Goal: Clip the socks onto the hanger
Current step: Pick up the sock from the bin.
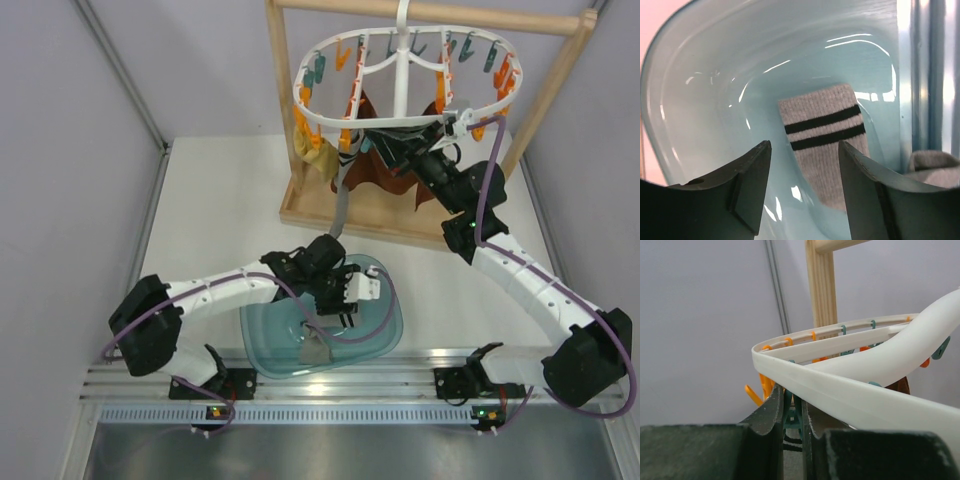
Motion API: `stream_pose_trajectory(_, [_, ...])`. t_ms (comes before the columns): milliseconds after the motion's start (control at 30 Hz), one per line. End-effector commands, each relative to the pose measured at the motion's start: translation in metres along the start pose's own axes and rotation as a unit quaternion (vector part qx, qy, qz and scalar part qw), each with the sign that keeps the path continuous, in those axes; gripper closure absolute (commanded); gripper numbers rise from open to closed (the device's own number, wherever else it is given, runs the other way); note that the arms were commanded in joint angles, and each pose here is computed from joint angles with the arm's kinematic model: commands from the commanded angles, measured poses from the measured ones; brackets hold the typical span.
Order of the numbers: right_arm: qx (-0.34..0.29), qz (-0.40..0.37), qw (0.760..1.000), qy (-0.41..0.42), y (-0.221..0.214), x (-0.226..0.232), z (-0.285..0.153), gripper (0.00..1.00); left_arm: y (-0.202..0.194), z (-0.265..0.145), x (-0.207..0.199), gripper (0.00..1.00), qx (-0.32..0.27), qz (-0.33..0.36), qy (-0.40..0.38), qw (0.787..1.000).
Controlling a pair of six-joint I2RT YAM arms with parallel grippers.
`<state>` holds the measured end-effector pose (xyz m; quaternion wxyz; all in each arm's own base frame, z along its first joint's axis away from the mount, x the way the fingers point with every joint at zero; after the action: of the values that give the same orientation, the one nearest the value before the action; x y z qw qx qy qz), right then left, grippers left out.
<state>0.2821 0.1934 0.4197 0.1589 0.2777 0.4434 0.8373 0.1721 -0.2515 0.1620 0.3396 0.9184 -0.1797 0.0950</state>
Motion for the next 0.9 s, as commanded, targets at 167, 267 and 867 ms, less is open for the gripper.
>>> stream_pose_trajectory(167, [-0.02,-0.018,1.0,-0.004,0.014,-0.002,0.002,1.0,-0.015,0.038,-0.004,0.36,0.021,-0.054,0.035,0.998])
stream_pose_trajectory(267, [-0.02,-0.017,1.0,-0.005,0.013,-0.002,0.001,1.0,-0.023,0.051,-0.004,0.36,0.038,-0.064,0.044,0.996])
stream_pose_trajectory(867, [-0.024,-0.022,0.999,-0.009,0.017,-0.002,0.0,1.0,0.014,0.024,0.003,1.0,-0.042,-0.058,0.057,0.996])
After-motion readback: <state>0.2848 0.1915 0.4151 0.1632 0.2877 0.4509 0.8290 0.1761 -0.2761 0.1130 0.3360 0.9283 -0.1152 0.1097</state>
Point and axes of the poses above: each gripper's point midway between its finger pads, its own z axis out along the fingers, its own x axis along the line the jaws close on, y = z × x, the point moved 9 cm from there along -z, back along the fingers, and after that the axes turned 13 degrees about z, right-handed, at the moved point
